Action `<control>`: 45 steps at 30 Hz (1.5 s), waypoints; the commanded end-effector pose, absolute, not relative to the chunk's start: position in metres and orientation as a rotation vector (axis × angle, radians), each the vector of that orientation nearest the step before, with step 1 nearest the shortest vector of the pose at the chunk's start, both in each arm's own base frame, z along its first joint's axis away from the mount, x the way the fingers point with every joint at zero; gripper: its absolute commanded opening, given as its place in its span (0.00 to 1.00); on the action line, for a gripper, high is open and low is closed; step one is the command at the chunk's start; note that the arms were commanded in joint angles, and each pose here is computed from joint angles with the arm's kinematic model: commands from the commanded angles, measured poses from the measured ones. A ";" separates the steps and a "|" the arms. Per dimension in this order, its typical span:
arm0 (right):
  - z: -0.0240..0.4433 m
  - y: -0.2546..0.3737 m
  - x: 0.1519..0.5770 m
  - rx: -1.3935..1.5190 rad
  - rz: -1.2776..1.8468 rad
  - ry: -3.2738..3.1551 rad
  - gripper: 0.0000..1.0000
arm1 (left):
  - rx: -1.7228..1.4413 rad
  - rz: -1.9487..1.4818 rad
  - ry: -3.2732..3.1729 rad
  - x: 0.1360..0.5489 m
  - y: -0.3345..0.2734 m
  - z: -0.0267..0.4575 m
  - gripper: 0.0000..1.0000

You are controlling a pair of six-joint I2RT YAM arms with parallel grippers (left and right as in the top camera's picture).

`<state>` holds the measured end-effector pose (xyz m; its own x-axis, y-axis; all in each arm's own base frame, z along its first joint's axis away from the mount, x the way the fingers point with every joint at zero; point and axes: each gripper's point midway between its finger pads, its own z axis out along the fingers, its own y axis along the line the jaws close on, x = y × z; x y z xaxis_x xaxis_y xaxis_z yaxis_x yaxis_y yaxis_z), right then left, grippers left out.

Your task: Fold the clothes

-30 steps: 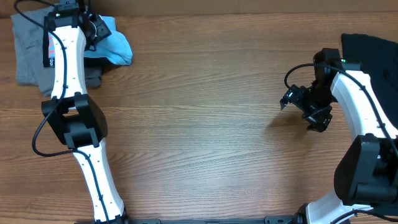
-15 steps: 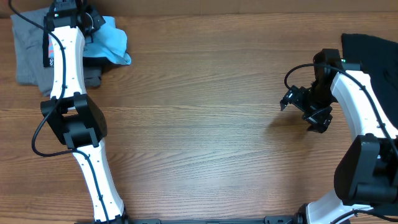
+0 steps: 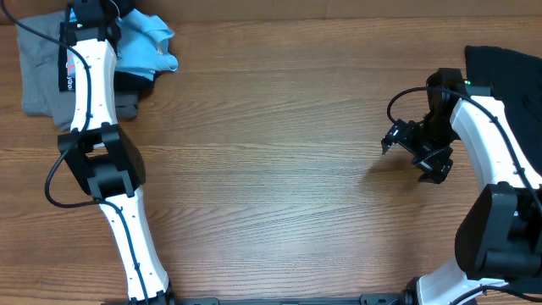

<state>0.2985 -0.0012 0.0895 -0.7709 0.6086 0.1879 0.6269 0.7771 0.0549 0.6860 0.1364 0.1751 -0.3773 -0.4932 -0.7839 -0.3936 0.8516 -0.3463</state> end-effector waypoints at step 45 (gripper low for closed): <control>0.105 0.021 0.310 -0.899 -0.237 -2.902 1.00 | -0.362 -0.290 2.413 0.590 0.209 0.119 0.80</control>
<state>0.3036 0.0185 0.0895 -0.8069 0.5619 0.1821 0.5824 0.8083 0.0867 0.5849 0.2143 0.1106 -0.7426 -0.3626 -0.5631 -0.2243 0.9268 -0.3011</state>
